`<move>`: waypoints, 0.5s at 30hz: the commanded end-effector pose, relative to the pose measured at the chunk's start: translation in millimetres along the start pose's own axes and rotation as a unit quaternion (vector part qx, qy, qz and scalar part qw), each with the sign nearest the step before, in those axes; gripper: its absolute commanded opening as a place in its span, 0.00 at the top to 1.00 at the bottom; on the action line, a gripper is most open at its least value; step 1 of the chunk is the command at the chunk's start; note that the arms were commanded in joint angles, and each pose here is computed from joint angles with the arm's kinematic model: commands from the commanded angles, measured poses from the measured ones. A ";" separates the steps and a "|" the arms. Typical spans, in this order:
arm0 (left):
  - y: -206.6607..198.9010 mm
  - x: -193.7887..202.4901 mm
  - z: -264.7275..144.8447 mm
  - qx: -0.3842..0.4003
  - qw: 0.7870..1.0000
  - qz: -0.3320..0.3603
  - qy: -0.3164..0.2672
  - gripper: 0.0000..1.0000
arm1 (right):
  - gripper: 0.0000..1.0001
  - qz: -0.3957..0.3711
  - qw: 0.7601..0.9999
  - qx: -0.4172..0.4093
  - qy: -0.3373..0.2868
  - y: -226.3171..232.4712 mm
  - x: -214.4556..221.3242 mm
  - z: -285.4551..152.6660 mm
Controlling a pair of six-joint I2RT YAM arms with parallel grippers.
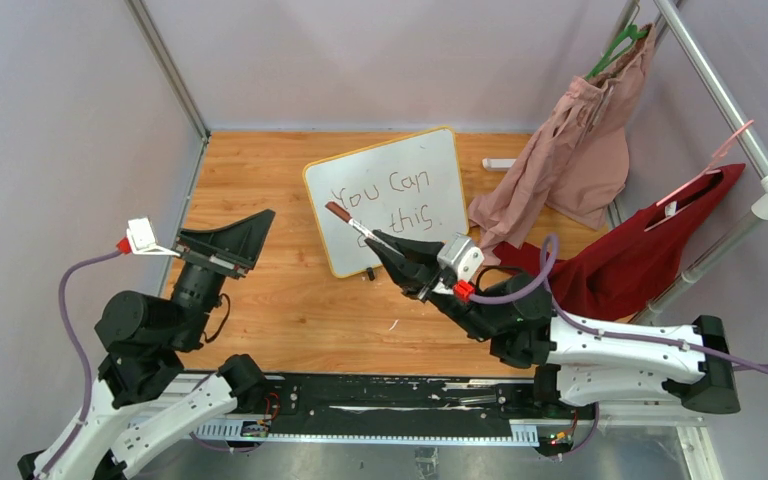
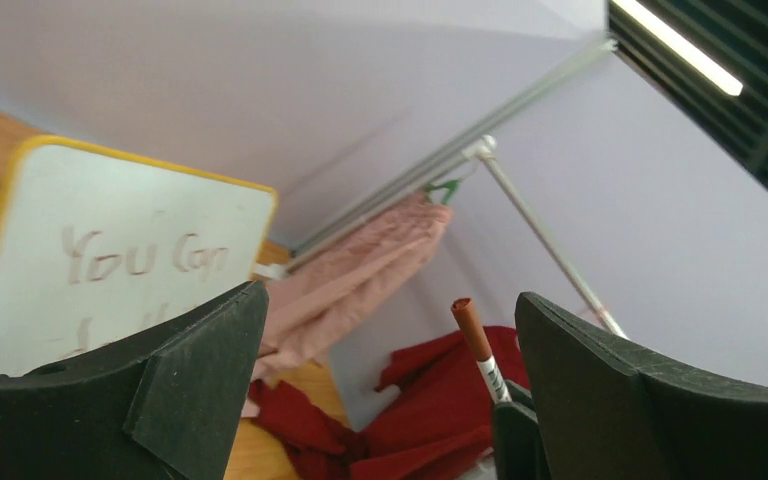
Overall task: Write a sentence on the whiteboard
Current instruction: Place the whiteboard marker at the center of the board.
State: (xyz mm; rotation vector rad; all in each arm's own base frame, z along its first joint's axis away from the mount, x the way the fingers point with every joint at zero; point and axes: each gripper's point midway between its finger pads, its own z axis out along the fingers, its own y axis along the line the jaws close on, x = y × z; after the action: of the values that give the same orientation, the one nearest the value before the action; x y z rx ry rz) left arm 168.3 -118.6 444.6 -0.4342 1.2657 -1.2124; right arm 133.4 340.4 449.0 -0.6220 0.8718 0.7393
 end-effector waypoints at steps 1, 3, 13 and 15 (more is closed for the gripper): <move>64.6 -25.1 -24.0 -0.135 0.984 0.105 -0.048 0.00 | 1.00 0.051 0.988 0.009 0.145 -8.9 73.5 -33.1; 83.0 -32.5 -33.3 -0.173 0.973 0.144 -0.058 0.00 | 1.00 0.093 0.977 0.008 0.193 -8.6 101.2 -48.7; 140.5 -15.9 -46.5 -0.262 0.929 0.259 -0.018 0.00 | 1.00 0.299 0.895 0.027 0.330 3.9 192.9 -112.7; 146.1 -7.5 -44.4 -0.265 0.927 0.266 -0.005 0.00 | 1.00 0.339 0.877 0.035 0.338 5.4 204.7 -117.5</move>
State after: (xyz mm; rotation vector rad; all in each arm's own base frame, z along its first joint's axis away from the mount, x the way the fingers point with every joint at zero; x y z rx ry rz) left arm 188.8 -44.1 339.6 -0.4801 1.5051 -0.5267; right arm 178.7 314.7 234.1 -0.6228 1.6641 0.8971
